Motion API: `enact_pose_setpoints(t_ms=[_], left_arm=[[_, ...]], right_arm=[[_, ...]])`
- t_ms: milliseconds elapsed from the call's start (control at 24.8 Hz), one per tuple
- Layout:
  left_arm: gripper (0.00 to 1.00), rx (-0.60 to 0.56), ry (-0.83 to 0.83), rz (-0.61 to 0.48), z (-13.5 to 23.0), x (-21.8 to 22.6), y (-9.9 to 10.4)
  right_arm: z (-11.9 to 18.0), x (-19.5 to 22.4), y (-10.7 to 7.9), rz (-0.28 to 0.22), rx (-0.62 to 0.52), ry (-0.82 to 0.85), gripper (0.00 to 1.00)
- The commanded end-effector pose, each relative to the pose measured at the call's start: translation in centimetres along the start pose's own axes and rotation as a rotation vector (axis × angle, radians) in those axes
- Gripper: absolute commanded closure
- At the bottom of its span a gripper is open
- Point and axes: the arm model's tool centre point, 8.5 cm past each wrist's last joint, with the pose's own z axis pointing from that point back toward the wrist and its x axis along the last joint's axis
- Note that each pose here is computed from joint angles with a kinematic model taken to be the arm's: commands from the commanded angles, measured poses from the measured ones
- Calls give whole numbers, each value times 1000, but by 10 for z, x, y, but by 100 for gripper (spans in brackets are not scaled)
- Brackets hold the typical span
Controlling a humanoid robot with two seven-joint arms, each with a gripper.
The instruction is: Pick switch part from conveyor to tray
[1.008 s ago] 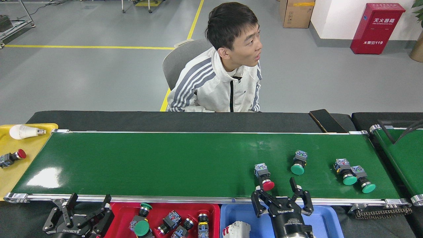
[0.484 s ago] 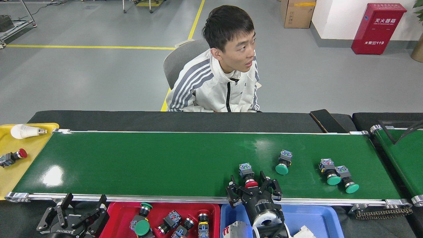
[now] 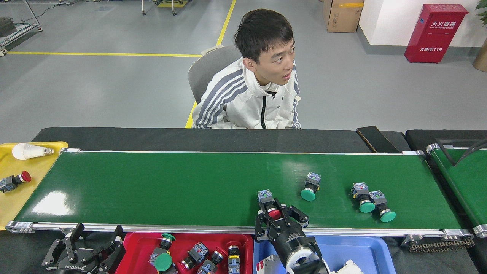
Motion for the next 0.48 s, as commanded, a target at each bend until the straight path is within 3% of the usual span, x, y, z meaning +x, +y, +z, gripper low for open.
enact_pose_setpoints(t_ms=[0,40,121,282,443], left_arm=[[0,25,-5,-8,-1,-3,7],[0,23,-5,-8,-1,-3,7],[0,22,-3,-9,-1,-4,7],[0,24,-12,-12,-1,-8,8],[0,24,-3,3,1,-10,8]], right_arm=[[8,31,-13,49,-76,-189,98],[12,44,-15,73,-86,-263,79],[15,60,-17,83,-104,-347,0],[18,77,-16,98,-108,-433,0],[17,67,-19,61,-119,-347,0]])
